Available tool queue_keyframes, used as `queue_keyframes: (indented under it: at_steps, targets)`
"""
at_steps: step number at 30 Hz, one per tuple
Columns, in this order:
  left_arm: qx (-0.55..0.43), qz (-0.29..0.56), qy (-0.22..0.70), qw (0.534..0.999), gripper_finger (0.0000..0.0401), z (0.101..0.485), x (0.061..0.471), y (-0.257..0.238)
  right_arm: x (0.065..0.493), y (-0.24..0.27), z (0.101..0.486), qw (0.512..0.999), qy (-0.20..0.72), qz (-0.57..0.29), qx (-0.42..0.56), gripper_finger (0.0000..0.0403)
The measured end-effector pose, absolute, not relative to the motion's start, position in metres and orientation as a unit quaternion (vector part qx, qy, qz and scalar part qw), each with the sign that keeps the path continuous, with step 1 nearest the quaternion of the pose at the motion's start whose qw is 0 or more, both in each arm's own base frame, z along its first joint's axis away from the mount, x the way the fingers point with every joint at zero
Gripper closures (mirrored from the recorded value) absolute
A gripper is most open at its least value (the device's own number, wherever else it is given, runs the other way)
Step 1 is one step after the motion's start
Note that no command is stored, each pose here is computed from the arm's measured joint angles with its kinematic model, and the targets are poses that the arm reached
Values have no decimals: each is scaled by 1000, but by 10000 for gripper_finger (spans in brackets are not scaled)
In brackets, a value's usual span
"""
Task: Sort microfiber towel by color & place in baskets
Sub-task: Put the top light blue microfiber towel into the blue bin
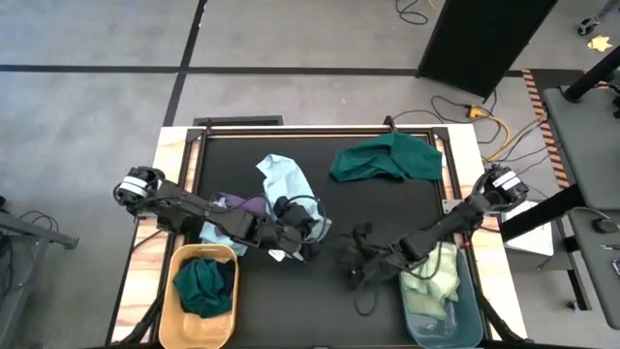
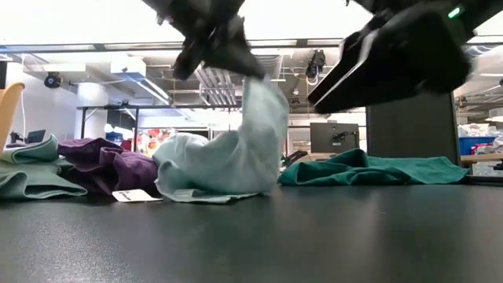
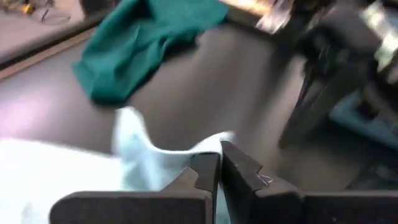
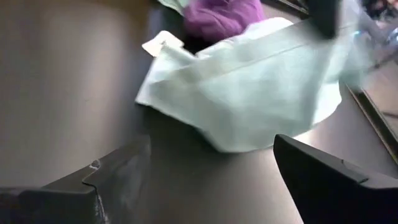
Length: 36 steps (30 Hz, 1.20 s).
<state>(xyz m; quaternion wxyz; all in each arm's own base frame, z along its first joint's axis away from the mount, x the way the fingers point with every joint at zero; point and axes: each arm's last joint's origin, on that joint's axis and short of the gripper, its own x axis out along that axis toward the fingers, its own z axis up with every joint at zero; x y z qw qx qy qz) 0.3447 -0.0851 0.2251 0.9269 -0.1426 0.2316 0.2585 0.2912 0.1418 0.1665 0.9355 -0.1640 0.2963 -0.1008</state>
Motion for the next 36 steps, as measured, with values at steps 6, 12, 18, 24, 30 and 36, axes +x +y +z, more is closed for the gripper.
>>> queue_keyframes:
  at_steps: [6, 12, 18, 24, 30, 36]
  targets:
    - [-124, 275, 303, 904, 345, 208, 327, -83, 313, 109, 153, 936, 321, -93, -113, 73]
    - [-93, 312, 346, 880, 247, 214, 306, -81, 336, 86, 144, 951, 296, -61, -70, 83]
    - [-63, 348, 320, 879, 165, 238, 267, -94, 374, 59, 146, 953, 284, -56, -93, 77]
    - [-55, 320, 258, 910, 138, 241, 228, -112, 419, 32, 162, 943, 314, -49, -101, 59]
    - [-104, 278, 201, 934, 137, 218, 195, -107, 450, 2, 149, 948, 309, -17, -71, 58]
    - [-108, 219, 168, 955, 138, 212, 180, -97, 472, -26, 116, 941, 333, -43, -54, 71]
